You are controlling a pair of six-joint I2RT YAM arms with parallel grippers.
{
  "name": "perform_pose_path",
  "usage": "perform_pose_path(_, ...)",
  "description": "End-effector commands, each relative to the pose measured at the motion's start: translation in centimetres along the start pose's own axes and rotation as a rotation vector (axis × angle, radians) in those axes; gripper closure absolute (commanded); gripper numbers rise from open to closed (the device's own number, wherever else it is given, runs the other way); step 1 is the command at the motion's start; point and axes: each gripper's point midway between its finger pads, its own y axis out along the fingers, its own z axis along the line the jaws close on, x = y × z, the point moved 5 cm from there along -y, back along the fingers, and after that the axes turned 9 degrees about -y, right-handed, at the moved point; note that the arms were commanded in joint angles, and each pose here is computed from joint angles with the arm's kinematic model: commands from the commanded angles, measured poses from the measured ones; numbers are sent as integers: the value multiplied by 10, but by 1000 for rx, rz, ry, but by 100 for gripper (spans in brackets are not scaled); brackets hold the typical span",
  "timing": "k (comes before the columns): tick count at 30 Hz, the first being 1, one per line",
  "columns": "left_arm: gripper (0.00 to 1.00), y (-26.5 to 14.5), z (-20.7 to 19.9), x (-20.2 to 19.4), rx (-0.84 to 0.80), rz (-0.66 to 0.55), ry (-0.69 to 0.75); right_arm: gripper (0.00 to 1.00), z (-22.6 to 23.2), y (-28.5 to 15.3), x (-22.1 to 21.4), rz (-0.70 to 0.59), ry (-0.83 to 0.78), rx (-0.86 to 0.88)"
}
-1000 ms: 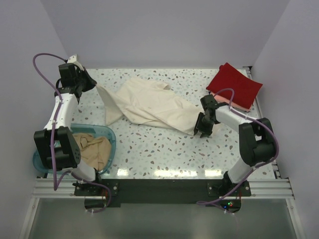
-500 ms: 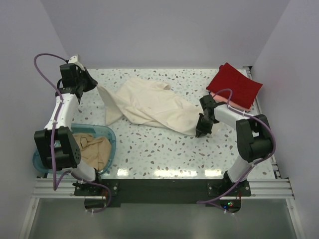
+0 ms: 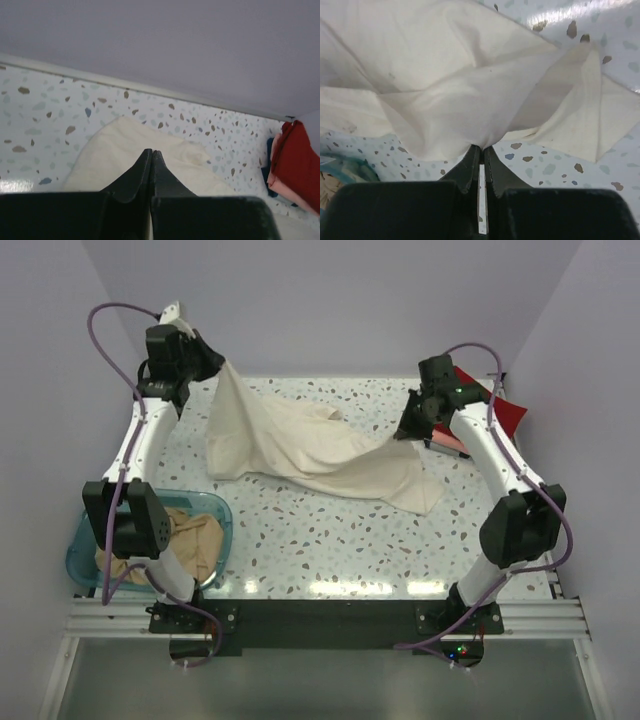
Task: Fold and stack the t-shirts
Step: Flatten the tshirt out
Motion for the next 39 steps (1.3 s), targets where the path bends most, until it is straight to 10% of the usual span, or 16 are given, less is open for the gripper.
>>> perform_pose_path(1,100,-19,-57,80,-150,-232,-18,100,13,-79,43,-182,-51,34)
perform_pose_path(8,100,-100,-131,156,-353,-471,36,100,28,-198,96,-575,-97,65)
perform_pose_path(17,100,-262,-186,209,-504,-857,131,100,7,-370,79,-1186,-94,94)
perform_pose_path(24,100,-345,-221,223,-654,-1028,176,100,-6,-443,57,-1426,-75,96)
perform_pose_path(28,100,-349,-230,223,-740,-1029,154,100,-8,-443,61,-1438,-60,82)
perform_pose_path(39,100,-180,-204,182,-704,-627,57,100,-11,-325,102,-1203,-65,-102)
